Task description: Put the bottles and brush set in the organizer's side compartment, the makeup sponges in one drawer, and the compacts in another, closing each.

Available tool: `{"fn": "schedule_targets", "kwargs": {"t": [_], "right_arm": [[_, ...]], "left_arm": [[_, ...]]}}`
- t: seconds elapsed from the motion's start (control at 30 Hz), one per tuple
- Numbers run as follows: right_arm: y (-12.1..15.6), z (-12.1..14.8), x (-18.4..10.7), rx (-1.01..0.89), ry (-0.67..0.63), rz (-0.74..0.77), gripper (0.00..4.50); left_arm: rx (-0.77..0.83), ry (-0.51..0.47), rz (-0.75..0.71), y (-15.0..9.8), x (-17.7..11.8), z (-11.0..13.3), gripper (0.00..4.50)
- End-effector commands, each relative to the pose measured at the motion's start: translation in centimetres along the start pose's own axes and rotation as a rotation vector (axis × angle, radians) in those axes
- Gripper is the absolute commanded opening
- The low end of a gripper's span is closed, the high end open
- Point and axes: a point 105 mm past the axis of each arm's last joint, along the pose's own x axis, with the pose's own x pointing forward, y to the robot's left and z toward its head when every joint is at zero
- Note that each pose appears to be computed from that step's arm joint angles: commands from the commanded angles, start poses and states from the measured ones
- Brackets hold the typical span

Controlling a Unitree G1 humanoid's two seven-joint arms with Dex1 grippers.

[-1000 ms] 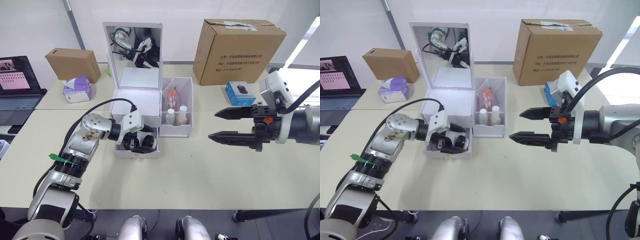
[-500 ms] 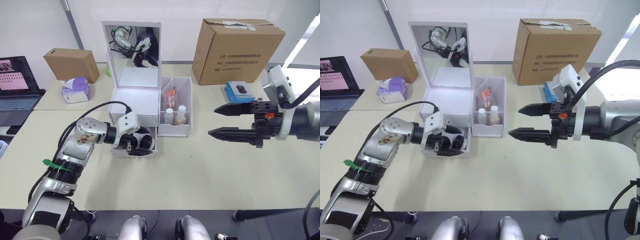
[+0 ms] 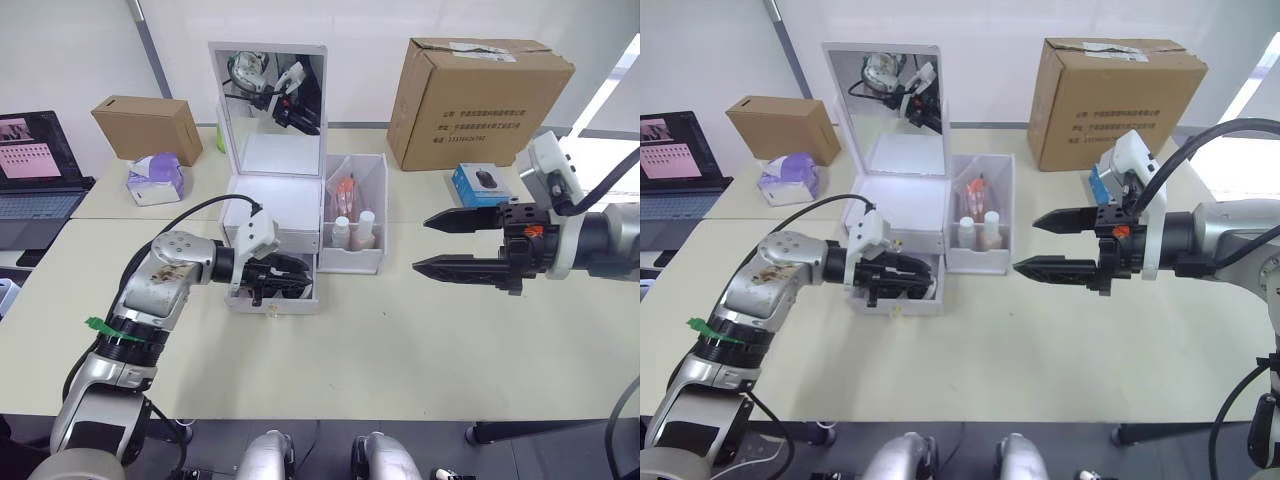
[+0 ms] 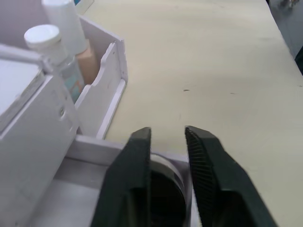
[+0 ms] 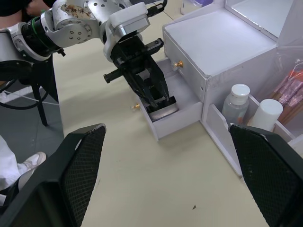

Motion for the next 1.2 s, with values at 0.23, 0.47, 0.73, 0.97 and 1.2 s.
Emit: {"fn": "schedule_targets", "kwargs": {"t": [0.23, 0.47, 0.73, 0.97, 1.2], "right_arm": [[0.3, 1.4, -0.8, -0.060, -0.033, -0.025, 4.50], [0.1, 1.5, -0.8, -0.065, -0.036, -0.026, 4.50], [0.0, 1.6, -0.7, -0.067, -0.037, -0.029, 4.50], [0.0, 1.5, -0.7, -0.067, -0.038, -0.031, 4.50], [0.0, 1.6, -0.7, -0.067, -0.042, -0.029, 4.50]], "left_arm": [[0.109, 0.139, 0.015, 1.2, 0.1, -0.1, 0.03], [0.123, 0.177, 0.022, 1.2, 0.0, -0.5, 0.03], [0.194, 0.229, 0.057, 2.1, -0.2, -0.6, 0.03], [0.187, 0.144, 0.087, 2.6, 0.2, 1.7, 0.03], [0.142, 0.031, 0.044, 1.8, 0.5, 4.1, 0.03]]}}
